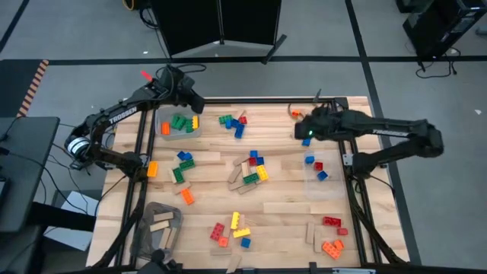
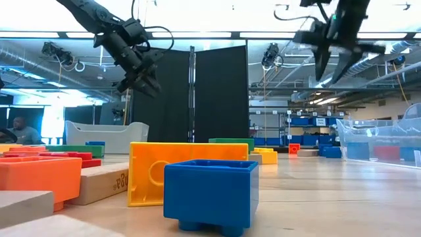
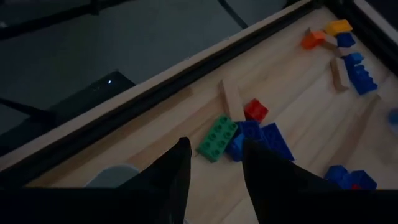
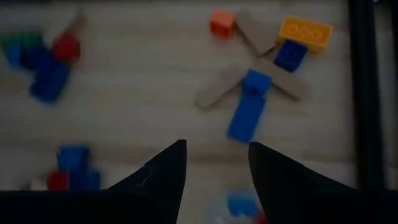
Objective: Sort blocks by size
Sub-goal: Put the small orange game piece into the transparent bin
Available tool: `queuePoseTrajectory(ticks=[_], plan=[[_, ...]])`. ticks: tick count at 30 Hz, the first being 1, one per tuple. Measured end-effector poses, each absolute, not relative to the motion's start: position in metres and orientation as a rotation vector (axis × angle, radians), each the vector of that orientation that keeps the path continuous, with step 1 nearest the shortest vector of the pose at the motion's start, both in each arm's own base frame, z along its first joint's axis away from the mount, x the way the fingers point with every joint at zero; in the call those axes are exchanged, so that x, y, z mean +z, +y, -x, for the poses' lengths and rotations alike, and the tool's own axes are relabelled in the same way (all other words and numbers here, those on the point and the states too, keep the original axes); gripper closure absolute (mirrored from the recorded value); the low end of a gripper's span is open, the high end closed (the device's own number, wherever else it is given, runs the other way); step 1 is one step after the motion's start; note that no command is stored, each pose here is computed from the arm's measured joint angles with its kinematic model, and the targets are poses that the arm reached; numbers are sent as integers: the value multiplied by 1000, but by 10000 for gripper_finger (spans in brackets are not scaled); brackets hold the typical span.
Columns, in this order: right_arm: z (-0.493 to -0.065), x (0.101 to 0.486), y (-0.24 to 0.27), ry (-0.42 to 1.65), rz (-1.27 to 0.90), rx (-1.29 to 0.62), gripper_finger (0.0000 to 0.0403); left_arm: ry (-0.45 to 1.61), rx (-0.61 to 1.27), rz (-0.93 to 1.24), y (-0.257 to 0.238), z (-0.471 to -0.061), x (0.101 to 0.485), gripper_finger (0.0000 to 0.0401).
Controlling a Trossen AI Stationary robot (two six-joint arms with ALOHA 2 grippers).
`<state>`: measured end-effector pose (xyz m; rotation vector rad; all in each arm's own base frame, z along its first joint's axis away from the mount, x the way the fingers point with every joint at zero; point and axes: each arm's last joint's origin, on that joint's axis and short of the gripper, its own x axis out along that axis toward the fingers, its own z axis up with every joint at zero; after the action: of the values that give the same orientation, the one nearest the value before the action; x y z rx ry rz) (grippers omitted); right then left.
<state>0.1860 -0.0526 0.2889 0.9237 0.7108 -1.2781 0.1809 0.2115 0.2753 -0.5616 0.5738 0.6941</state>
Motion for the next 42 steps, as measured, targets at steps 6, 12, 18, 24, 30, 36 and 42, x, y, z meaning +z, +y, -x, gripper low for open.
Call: queuePoseTrajectory(ticks=[6, 12, 18, 24, 30, 36, 42], plan=[[-187, 269, -100, 489, -912, -1168, 215, 515, 693, 533, 214, -184, 280, 252], [-205, 271, -151, 489, -773, -977, 215, 457, 691, 501, 217, -187, 285, 252], [-228, 276, -197, 650, -642, -963, 195, 448, 703, 507, 217, -187, 286, 252], [-239, 272, -240, 807, -667, -1016, 146, 438, 740, 540, 217, -186, 285, 252], [-231, 243, -267, 994, -817, -1074, 91, 441, 752, 538, 218, -186, 285, 252], [-230, 211, -280, 1095, -901, -1099, 65, 443, 779, 530, 218, -185, 285, 252], [-235, 184, -286, 1161, -945, -1124, 70, 444, 783, 530, 218, -185, 285, 252]])
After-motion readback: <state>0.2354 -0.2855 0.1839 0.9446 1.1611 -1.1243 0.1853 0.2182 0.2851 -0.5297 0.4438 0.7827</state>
